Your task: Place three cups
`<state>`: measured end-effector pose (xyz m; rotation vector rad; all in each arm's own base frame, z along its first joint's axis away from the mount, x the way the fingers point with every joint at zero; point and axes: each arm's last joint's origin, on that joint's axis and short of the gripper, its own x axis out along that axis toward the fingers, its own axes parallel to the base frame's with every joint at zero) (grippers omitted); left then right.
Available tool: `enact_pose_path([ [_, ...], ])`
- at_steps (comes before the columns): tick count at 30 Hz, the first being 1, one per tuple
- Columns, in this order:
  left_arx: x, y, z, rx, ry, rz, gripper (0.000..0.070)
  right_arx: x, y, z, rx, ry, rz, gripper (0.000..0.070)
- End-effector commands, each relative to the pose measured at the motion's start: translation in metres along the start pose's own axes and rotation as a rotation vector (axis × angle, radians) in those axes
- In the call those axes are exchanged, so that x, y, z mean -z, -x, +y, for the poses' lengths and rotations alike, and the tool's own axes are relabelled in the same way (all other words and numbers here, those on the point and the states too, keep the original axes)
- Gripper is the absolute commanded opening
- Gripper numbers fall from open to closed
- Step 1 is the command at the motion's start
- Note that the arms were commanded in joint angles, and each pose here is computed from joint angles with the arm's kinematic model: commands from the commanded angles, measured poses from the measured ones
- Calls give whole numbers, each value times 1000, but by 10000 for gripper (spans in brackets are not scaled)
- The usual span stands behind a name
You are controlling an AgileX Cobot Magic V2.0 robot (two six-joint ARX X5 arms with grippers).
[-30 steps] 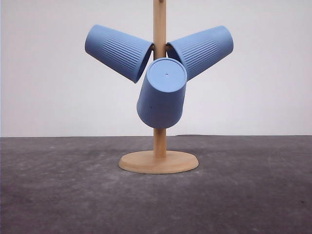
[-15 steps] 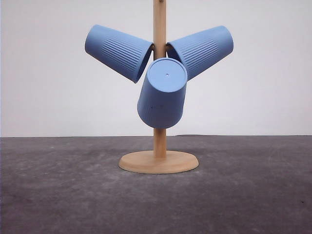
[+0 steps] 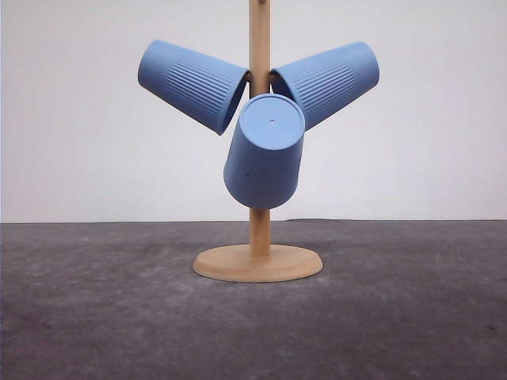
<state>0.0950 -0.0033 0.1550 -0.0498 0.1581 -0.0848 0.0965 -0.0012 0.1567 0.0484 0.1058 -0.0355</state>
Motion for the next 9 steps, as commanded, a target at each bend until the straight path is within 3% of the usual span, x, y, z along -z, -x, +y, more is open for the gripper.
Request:
enact_pose_path([
  [1, 5, -1, 0, 1, 1, 19, 11, -1, 0, 0, 0, -10, -10, 0],
  [9, 5, -1, 0, 1, 1, 19, 11, -1, 0, 0, 0, -10, -10, 0],
])
